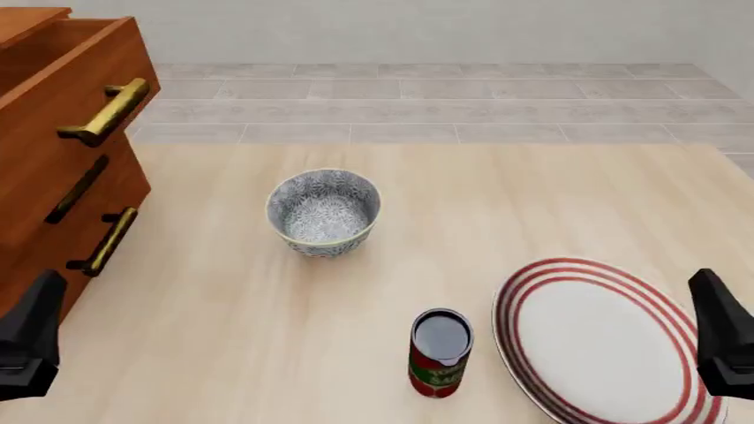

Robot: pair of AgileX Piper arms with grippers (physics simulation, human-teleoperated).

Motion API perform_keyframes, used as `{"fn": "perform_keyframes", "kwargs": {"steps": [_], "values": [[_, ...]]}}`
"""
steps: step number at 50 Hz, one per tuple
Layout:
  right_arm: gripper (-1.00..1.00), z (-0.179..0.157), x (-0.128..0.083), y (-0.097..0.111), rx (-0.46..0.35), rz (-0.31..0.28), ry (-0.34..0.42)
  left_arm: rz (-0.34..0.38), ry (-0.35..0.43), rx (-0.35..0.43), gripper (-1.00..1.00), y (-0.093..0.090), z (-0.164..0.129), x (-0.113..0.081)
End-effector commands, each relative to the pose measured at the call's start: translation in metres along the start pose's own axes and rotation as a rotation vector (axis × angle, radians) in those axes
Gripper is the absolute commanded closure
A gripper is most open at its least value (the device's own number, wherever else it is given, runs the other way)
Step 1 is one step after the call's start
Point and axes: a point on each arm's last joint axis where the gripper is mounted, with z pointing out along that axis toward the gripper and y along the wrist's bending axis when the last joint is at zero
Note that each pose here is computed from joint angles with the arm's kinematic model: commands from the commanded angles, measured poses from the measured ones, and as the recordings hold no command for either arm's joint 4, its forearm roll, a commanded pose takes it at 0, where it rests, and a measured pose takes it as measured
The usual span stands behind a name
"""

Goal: Put the bowl on the plate.

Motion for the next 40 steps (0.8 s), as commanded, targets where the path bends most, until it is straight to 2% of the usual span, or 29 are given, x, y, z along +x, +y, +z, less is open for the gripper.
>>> {"fn": "perform_keyframes", "kwargs": {"steps": [1,22,23,27,31,39,40], "values": [[-1.0,0.001,0.0,0.0,-0.003,0.007,0.007,0.0,0.001,0.0,-1.0,0.0,0.0,-0.001],[-1.0,0.023,-0.003,0.003,-0.034,0.008,0.066,0.0,0.001,0.0,-1.0,0.0,0.0,-0.001],[-1.0,0.027,-0.006,0.004,-0.053,-0.011,0.072,0.0,0.001,0.0,-1.0,0.0,0.0,-0.001],[-1.0,0.039,-0.017,0.007,-0.078,-0.008,0.063,0.0,0.001,0.0,-1.0,0.0,0.0,-0.001],[-1.0,0.057,-0.028,0.012,-0.115,-0.046,0.065,0.0,0.001,0.0,-1.0,0.0,0.0,-0.001],[-1.0,0.085,-0.045,0.021,-0.154,-0.032,0.064,0.0,0.001,0.0,-1.0,0.0,0.0,-0.001],[-1.0,0.09,-0.046,0.024,-0.172,-0.056,0.069,0.0,0.001,0.0,-1.0,0.0,0.0,-0.001]]}}
